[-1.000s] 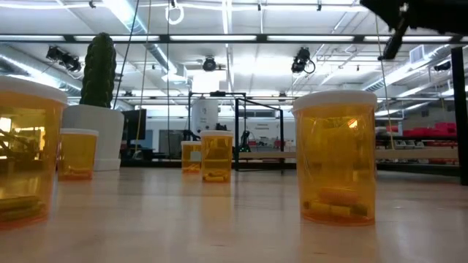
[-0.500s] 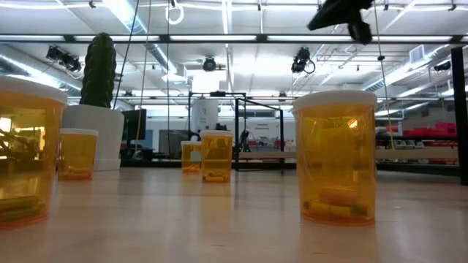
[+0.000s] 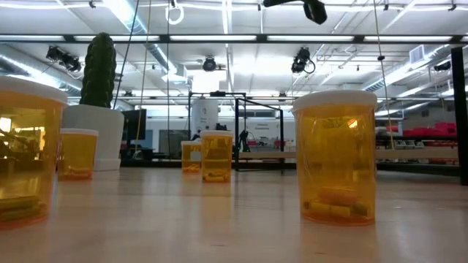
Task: Pick and place medicine bottles onto shelf by color
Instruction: Put the orange pill bottle to the right on the shelf
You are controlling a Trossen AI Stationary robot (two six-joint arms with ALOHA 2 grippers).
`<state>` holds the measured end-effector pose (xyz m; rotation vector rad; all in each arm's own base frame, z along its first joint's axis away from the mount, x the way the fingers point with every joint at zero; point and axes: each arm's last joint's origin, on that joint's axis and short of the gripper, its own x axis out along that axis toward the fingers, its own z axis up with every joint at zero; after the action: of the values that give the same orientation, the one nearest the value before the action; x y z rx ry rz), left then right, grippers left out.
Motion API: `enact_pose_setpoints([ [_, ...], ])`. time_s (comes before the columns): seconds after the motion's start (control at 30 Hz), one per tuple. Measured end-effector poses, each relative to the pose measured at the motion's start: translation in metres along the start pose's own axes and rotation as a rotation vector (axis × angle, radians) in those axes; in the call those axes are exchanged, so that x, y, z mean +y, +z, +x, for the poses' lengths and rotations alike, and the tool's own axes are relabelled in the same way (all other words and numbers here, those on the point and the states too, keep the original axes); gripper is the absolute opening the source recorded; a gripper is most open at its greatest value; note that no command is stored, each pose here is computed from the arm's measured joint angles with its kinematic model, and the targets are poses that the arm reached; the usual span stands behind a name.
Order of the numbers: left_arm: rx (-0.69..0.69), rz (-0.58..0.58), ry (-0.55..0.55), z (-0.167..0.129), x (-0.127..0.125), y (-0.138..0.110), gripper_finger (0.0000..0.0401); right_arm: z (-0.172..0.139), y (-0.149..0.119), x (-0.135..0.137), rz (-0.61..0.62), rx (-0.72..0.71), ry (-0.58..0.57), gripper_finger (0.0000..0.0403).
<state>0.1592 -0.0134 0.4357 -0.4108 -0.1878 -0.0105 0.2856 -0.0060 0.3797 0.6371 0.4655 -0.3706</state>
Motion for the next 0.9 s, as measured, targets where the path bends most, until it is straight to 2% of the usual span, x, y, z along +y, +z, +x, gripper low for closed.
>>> enact_pose_setpoints([
  [0.13, -0.002, 0.007, 0.0, 0.0, 0.0, 0.0, 0.0029, 0.009, -0.012, -0.005, -0.021, 0.143, -0.034, 0.0013],
  [0.23, -0.002, 0.055, 0.028, 0.003, 0.001, -0.002, 0.0035, 0.018, -0.023, -0.008, -0.027, 0.286, -0.038, 0.0038],
  [0.37, 0.006, 0.075, 0.092, 0.007, 0.004, -0.005, 0.0049, 0.03, -0.037, -0.005, -0.026, 0.378, -0.053, 0.0097],
  [0.53, 0.049, 0.093, 0.168, 0.009, 0.008, -0.012, 0.0065, 0.049, -0.062, 0.005, -0.088, 0.473, -0.088, 0.0183],
  [0.73, 0.098, 0.068, 0.192, 0.008, 0.01, -0.017, 0.0083, 0.073, -0.094, 0.007, -0.084, 0.607, -0.208, 0.0273],
  [0.9, 0.115, 0.07, 0.195, 0.008, 0.01, -0.018, 0.0101, 0.084, -0.112, 0.007, -0.053, 0.674, -0.287, 0.0324],
])
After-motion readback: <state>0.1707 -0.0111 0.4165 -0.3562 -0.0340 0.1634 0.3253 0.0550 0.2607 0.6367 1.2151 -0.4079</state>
